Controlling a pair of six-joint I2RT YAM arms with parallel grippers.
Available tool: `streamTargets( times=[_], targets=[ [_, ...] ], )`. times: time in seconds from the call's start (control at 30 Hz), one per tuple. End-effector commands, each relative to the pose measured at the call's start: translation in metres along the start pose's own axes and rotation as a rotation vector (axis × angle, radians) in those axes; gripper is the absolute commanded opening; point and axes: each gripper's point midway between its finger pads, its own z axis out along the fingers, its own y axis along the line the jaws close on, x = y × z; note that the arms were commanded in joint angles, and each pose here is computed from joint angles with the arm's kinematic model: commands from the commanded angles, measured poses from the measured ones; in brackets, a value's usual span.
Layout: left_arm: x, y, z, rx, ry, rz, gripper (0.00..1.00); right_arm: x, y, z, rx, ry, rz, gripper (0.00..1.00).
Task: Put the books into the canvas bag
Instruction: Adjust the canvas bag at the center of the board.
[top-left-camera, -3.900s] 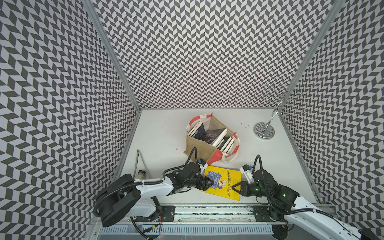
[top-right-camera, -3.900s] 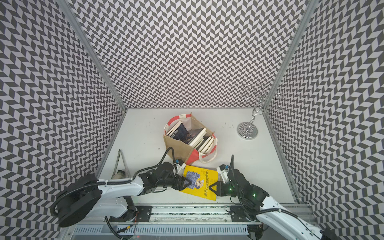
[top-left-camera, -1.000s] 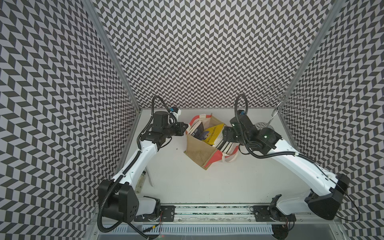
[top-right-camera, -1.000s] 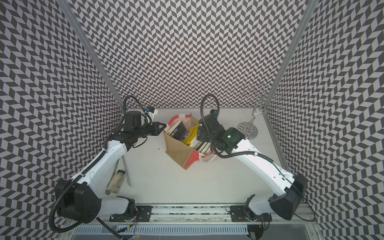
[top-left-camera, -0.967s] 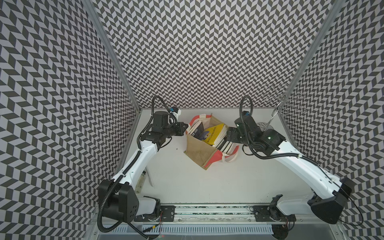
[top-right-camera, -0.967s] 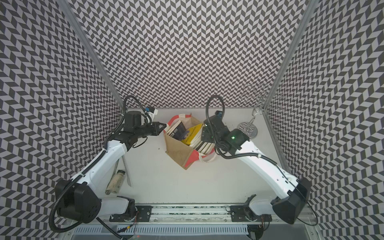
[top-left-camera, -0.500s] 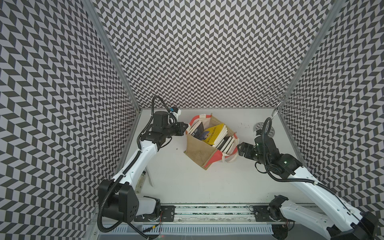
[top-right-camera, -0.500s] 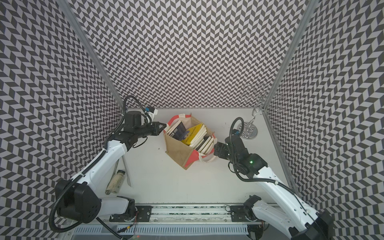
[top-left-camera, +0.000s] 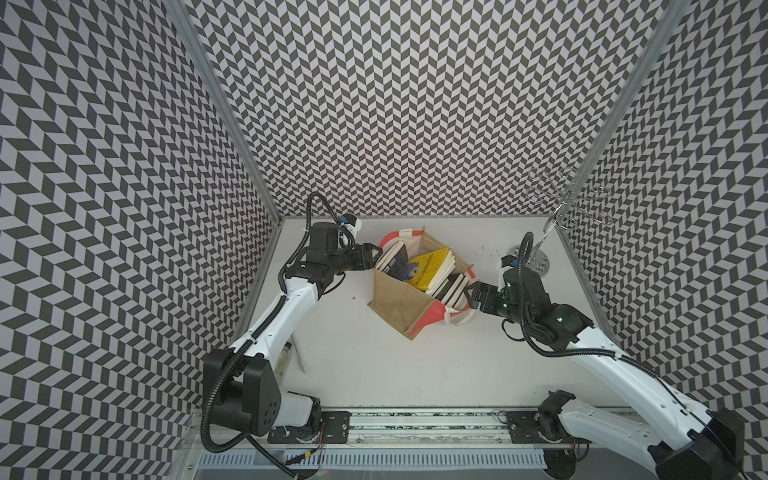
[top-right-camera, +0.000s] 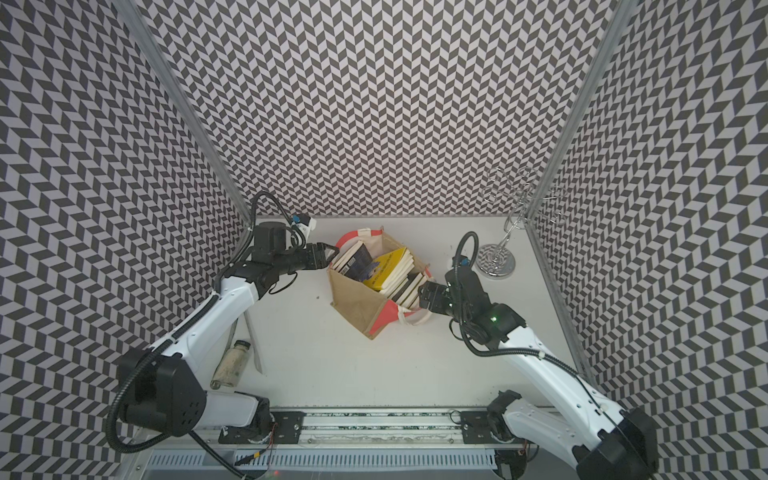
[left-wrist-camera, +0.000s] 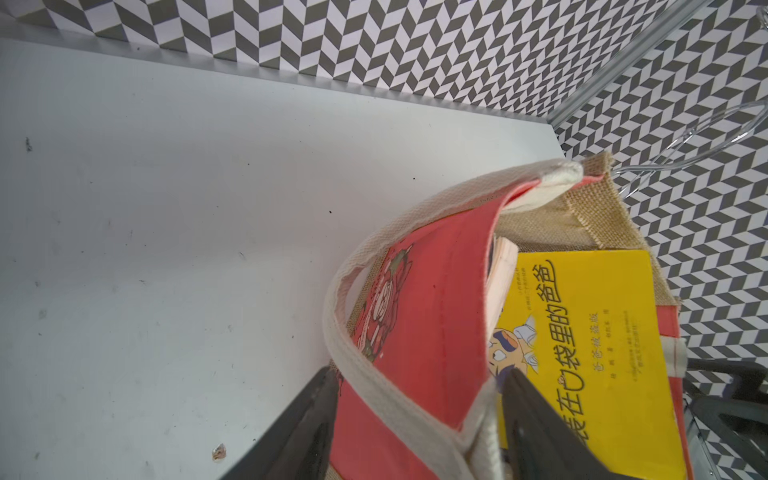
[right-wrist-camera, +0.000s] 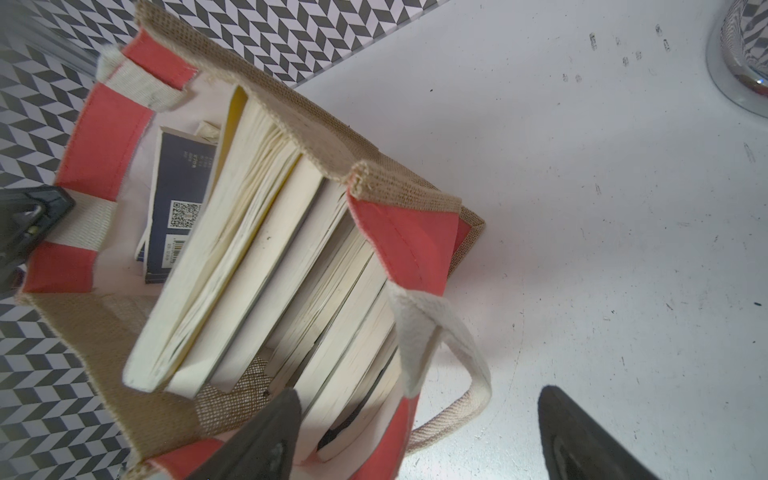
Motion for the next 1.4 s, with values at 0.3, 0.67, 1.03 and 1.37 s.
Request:
streamTargets(
  times=[0.3,0.67,1.03,1.37],
  targets=[
    [-0.038,-0.018,-0.031,-0.005,-0.123,0.103,0.8,-0.021,0.019,-0.022,-0.09,-0.086,-0.087,0.91],
    [-0.056,-0.043,-0.06,0.034,-0.212,0.196,0.9,-0.011,0.018,-0.024,-0.117,-0.079,-0.088,0.93],
    [-0.062,-0.051,-0.071,0.048,-0.227,0.187,0.95,-0.019,0.023,-0.035,-0.107,-0.076,-0.135,0.94],
    [-0.041,-0.008,-0.076,-0.117,-0.265,-0.011,1.0,-0.04,0.027,-0.052,-0.059,-0.103,-0.13,0.95]
  ],
)
